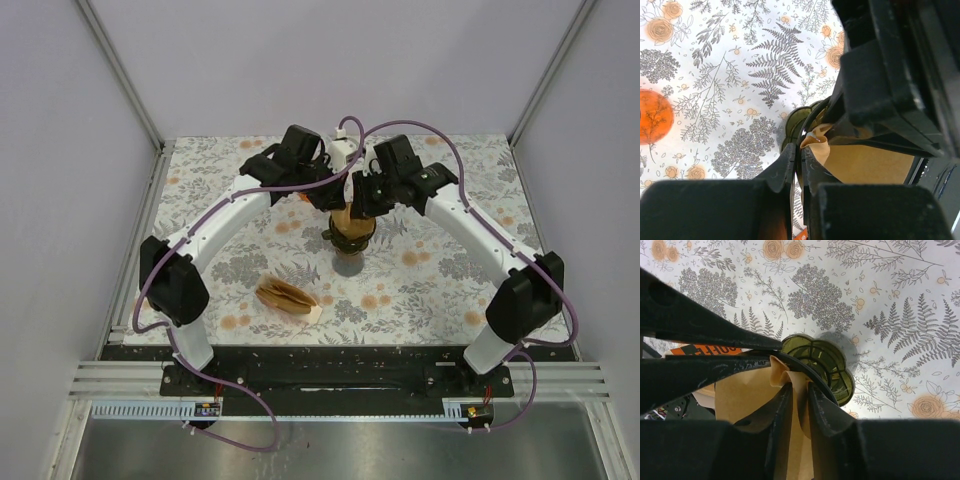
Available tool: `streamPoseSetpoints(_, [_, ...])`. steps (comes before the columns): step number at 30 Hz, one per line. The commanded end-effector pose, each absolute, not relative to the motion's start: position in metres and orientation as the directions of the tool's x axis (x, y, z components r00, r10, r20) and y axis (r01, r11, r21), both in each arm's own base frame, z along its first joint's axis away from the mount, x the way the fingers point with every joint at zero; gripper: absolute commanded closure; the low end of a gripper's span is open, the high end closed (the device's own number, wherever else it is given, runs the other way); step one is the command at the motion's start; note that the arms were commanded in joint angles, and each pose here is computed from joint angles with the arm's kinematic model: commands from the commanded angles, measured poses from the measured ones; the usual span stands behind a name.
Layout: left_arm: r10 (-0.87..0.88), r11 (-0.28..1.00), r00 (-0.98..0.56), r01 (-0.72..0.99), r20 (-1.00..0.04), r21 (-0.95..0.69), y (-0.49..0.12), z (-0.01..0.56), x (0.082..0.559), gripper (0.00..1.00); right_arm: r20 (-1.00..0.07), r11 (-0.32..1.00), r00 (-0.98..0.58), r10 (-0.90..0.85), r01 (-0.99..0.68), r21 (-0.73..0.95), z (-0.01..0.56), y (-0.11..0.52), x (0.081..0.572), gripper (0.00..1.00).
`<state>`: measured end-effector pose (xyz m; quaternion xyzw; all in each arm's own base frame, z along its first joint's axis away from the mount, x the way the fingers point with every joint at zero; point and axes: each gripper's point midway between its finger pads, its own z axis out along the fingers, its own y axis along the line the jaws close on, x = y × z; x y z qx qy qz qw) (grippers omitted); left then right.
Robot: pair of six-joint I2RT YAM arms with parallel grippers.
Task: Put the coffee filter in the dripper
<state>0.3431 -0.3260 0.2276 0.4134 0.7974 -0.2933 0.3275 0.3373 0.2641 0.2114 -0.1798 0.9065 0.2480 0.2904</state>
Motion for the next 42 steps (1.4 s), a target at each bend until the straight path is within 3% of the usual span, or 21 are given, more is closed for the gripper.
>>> streamPoseSetpoints(1, [0.460,0.483,-0.384,0.865,-0.801,-0.137,-0.323,0.247,0.341,1.00,-0.743,0.780,-0.640,-0.193,-0.560,0.279,0.261,0.265,0.334,0.70])
streamPoseSetpoints(10, [0.478,0.484,-0.402,0.862,-0.781,-0.148,-0.321,0.236,0.340,1.00,-0.774,0.750,-0.592,-0.225,-0.612,0.250,0.281,0.260,0.323,0.53])
streamPoseSetpoints(18, [0.484,0.497,-0.425,0.853,-0.765,-0.160,-0.321,0.227,0.343,1.00,-0.757,0.759,-0.605,-0.246,-0.606,0.238,0.271,0.260,0.328,0.50])
streamPoseSetpoints(32, [0.466,0.512,-0.524,0.817,-0.713,-0.265,-0.317,0.206,0.342,1.00,-0.808,0.730,-0.552,-0.204,-0.636,0.251,0.305,0.259,0.317,0.37])
streamPoseSetpoints(42, [0.448,0.519,-0.568,0.794,-0.690,-0.317,-0.310,0.198,0.343,1.00,-0.796,0.757,-0.569,-0.205,-0.608,0.239,0.294,0.256,0.326,0.37])
